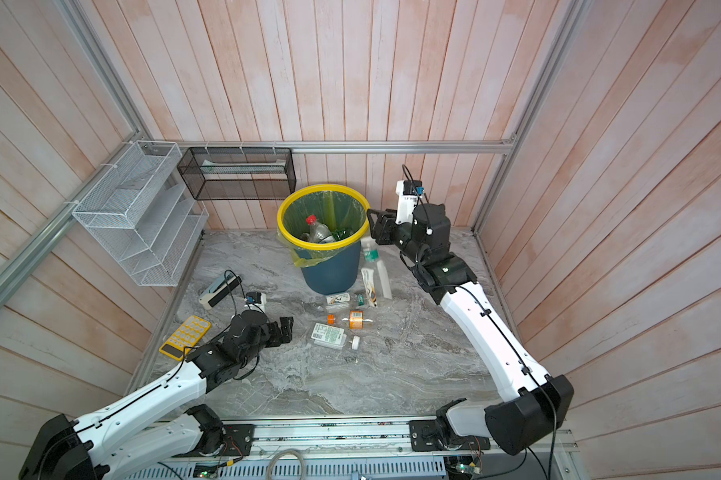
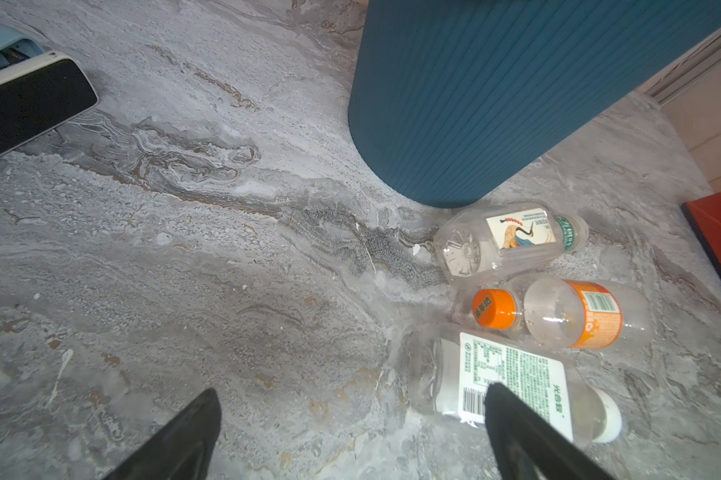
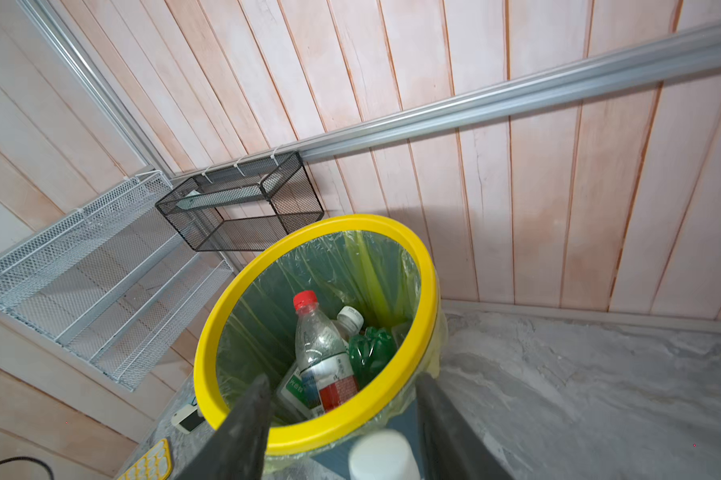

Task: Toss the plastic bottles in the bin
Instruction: 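Carry the green-labelled bottle over the bin and open the right gripper, then move the right gripper to the clear bottle lying by the far wall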

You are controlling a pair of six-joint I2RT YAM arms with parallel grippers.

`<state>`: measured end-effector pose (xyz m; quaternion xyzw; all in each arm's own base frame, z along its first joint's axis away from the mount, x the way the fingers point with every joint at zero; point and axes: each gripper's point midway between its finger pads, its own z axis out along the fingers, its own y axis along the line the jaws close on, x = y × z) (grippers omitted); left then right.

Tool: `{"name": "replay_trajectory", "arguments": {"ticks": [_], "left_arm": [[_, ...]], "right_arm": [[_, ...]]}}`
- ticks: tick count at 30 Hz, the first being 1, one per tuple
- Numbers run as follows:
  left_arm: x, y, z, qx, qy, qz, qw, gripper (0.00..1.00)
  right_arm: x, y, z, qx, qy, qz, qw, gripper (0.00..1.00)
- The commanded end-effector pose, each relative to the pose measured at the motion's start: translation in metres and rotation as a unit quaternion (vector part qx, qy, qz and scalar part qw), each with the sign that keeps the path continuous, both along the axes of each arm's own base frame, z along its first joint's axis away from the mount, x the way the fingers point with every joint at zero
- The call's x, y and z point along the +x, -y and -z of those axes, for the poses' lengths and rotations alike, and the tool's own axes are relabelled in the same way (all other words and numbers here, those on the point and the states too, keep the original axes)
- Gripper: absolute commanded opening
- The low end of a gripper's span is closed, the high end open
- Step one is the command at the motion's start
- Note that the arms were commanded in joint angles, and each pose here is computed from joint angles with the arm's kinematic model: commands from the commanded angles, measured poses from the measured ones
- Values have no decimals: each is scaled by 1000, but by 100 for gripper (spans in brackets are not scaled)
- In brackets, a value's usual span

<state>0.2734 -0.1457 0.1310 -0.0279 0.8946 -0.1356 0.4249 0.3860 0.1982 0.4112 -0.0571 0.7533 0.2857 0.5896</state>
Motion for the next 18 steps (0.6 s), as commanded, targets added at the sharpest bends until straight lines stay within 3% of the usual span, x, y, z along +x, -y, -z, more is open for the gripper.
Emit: {"name": "replay_trajectory", "arguments": {"ticks": [1,5,9,12,18], "left_arm": [[1,-4,-8,0,10,-10,1000,100],[0,-4,-3,2,4,-9,1000,100],[-2,-2,4,-5,0,-4,1000,100],[-2,0,6,-4,-2,0,1000,100],[1,1,9,3,-1,3,1000,100]], "right_arm": [[-16,19,58,-40,-66,27,997,73],[-45,59,148,-78,-153,93,981,93],[-71,86,218,-125,-210,131,961,100],[-68,116,236,-135,-231,176,947,100],[-43,138,221,-111,-213,209,948,100]]}}
